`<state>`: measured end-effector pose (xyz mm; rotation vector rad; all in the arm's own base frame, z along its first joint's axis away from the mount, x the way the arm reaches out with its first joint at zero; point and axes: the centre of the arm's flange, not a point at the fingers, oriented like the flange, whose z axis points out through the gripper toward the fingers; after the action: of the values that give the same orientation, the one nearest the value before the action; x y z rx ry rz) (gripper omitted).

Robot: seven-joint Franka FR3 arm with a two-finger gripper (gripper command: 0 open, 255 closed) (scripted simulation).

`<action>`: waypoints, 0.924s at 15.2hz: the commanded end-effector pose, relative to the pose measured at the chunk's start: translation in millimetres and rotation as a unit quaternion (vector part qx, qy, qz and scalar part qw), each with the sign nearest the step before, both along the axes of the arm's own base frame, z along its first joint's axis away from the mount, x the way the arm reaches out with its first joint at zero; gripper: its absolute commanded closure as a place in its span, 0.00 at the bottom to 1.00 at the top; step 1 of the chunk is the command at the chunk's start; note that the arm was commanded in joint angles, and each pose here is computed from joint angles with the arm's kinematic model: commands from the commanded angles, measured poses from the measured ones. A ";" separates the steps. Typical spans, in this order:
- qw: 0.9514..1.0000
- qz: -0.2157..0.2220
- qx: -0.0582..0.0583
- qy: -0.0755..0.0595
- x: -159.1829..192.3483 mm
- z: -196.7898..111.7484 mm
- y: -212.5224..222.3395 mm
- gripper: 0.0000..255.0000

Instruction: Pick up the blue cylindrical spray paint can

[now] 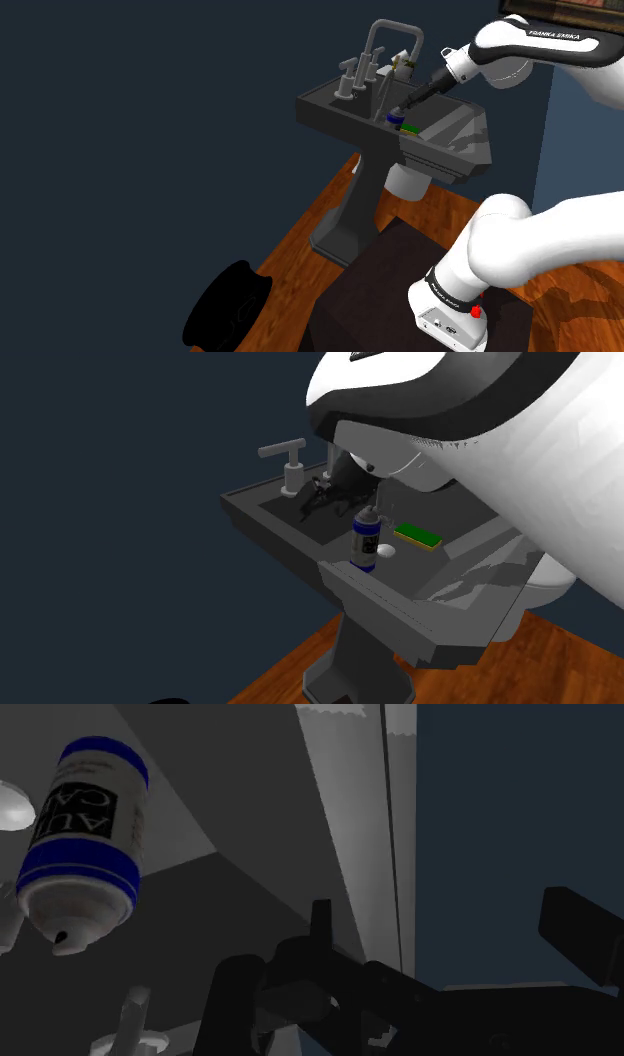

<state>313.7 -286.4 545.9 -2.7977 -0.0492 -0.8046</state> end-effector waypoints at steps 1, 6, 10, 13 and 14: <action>1.000 0.006 0.009 -0.021 2.9 -9.8 -28.8 0.00; 0.997 0.021 0.036 -0.070 15.1 -38.6 -97.1 0.00; 0.992 0.032 0.057 -0.110 28.4 -63.1 -150.4 0.00; 0.987 0.041 0.072 -0.139 40.4 -82.2 -189.4 0.00; 0.985 0.044 0.077 -0.149 44.9 -88.6 -202.2 0.00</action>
<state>350.3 -475.9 468.5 -2.5119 -0.1455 -1.1290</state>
